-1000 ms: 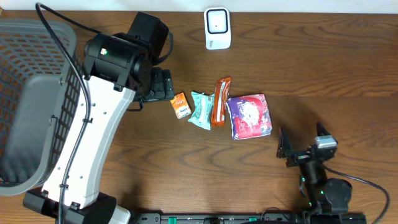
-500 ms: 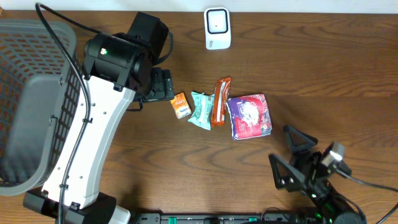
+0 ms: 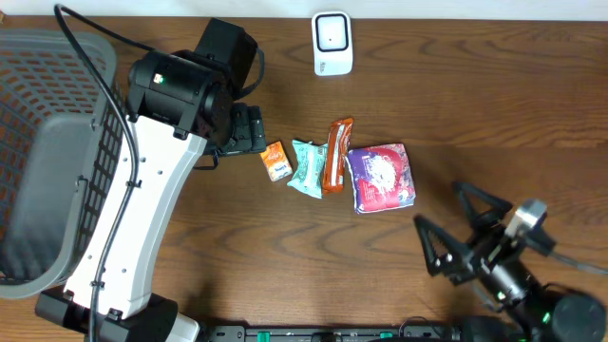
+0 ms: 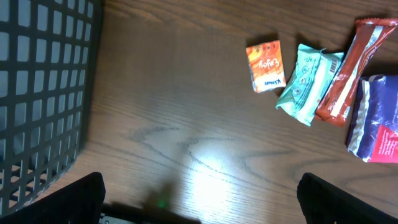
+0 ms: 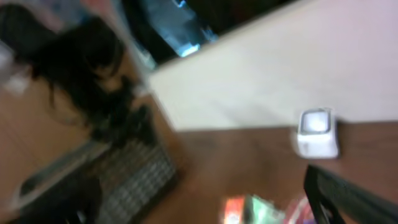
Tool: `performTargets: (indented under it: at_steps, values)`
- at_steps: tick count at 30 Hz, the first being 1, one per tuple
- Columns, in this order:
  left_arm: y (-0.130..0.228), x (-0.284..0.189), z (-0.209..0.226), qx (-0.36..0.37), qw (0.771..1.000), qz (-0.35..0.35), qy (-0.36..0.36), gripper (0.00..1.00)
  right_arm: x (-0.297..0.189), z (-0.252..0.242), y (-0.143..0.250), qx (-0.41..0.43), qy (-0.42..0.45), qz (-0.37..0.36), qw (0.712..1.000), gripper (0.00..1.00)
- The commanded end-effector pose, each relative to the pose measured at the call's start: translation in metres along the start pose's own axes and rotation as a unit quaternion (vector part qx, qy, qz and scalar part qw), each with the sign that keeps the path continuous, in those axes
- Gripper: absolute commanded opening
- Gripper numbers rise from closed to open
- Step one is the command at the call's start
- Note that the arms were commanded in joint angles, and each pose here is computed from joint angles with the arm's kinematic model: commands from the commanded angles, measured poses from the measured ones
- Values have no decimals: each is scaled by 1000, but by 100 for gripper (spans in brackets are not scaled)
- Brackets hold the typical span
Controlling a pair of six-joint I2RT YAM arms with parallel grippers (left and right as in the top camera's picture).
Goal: Scan the item barcode
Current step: 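Park the left arm and move the right gripper toward the tissue pack, then grasp the purple-red tissue pack with the right gripper and lift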
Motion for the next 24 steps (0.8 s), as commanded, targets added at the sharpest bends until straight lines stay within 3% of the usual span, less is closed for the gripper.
performTargets:
  at_steps: [1, 6, 11, 18, 24]
  values:
    - [7, -2, 7, 0, 1000, 16, -13, 98, 9, -36, -21, -96, 116, 58, 987, 99]
    - [7, -2, 7, 0, 1000, 16, -13, 98, 37, -69, -9, -71, 140, 248, 956, 99]
    - [7, -2, 7, 0, 1000, 16, -13, 98, 63, -98, 9, -33, 127, 390, 911, 99]
    - [7, -2, 7, 0, 1000, 16, -13, 98, 90, -131, 50, 79, 137, 482, 862, 99]
    - [7, -2, 7, 0, 1000, 16, -13, 98, 99, -149, 83, 114, 139, 523, 833, 99]
Point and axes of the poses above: each gripper's point midway between its finger pads, its own x axis out along the fingers, its own z axis along the line the jaws close on, y = z × x, the point moved 2 cm from there along -x, back along the fingers, and after that the axes turned 11 degrees about -x, right-handed, at the moved point
